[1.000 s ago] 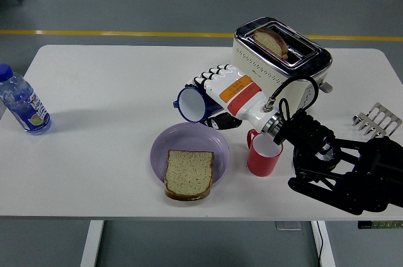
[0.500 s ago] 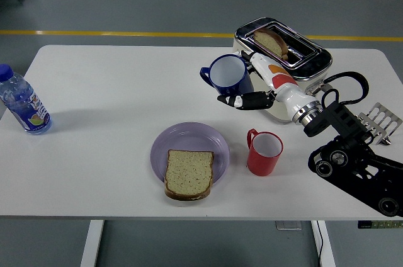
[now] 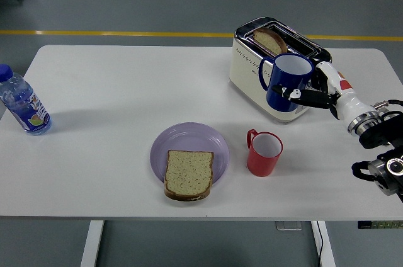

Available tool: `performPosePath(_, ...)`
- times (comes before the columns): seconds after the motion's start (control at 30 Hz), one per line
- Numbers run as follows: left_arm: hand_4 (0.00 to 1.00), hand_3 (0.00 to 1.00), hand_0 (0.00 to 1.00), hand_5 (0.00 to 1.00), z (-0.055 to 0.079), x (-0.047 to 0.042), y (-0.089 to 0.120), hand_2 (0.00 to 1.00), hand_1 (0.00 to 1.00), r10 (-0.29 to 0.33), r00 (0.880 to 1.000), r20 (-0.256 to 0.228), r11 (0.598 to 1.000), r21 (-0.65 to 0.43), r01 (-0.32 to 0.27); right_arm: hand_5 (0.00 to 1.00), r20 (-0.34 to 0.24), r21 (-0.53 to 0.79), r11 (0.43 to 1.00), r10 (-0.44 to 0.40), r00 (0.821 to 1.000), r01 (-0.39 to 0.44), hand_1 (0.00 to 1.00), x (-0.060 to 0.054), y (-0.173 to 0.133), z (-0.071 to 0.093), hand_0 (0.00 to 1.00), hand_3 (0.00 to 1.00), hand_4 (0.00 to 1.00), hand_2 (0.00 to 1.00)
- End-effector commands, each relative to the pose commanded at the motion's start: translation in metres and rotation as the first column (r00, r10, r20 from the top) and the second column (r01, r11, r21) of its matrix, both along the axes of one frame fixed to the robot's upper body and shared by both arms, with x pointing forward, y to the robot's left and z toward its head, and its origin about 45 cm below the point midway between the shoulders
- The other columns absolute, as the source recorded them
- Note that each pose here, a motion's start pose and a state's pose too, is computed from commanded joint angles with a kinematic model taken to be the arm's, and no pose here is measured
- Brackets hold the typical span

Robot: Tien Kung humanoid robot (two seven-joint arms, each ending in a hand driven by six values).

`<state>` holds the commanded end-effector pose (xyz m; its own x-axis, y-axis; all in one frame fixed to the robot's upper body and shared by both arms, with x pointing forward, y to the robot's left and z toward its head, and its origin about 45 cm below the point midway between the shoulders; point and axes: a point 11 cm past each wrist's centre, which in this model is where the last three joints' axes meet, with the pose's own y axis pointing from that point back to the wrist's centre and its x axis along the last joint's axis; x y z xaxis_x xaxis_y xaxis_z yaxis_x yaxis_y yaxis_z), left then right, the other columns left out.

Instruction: Pick up the cup,pour liquid into bread,place the cup on the desk

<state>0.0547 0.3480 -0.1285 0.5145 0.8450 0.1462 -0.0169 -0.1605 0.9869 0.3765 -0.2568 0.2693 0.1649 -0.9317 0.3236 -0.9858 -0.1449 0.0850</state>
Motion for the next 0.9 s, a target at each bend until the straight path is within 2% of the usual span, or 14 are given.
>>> performPosePath(0.13,0.405,0.640,0.670,0.998,0.000,-0.0011,0.000,0.741,0.740,-0.001,1.000,-0.002,1.000,0.000,0.001,0.002,0.030,-0.001,0.996,-0.089,0.996,0.089,0.389,-0.003,-0.025,-0.002,0.419,0.564,0.654,0.532)
performPosePath(0.37,0.405,0.640,0.670,0.998,-0.001,-0.0037,0.000,0.741,0.740,-0.008,1.000,-0.008,1.000,0.001,0.008,0.002,0.071,-0.002,0.982,-0.191,0.979,0.191,0.387,-0.010,-0.052,-0.005,0.422,0.565,0.647,0.532)
performPosePath(0.53,0.405,0.640,0.670,0.998,-0.001,-0.0041,0.000,0.741,0.740,-0.011,1.000,-0.009,1.000,0.001,0.011,0.002,0.070,-0.016,0.971,-0.236,0.969,0.238,0.388,-0.018,-0.065,-0.016,0.431,0.565,0.641,0.531)
performPosePath(0.63,0.405,0.640,0.670,0.998,-0.001,-0.0050,0.000,0.741,0.740,-0.014,1.000,-0.011,1.000,0.001,0.014,0.002,0.059,-0.037,0.961,-0.273,0.960,0.275,0.388,-0.027,-0.073,-0.034,0.431,0.565,0.641,0.531)
performPosePath(0.73,0.405,0.640,0.670,0.998,-0.001,-0.0059,0.000,0.741,0.740,-0.014,1.000,-0.013,1.000,0.001,0.014,0.002,0.056,-0.036,0.952,-0.303,0.951,0.305,0.390,-0.030,-0.076,-0.044,0.439,0.564,0.637,0.532)
performPosePath(0.9,0.405,0.640,0.670,0.998,-0.001,-0.0054,-0.001,0.741,0.740,-0.015,1.000,-0.012,1.000,0.000,0.015,0.002,0.111,-0.068,0.935,-0.339,0.934,0.347,0.390,-0.035,-0.078,-0.057,0.439,0.564,0.637,0.532)
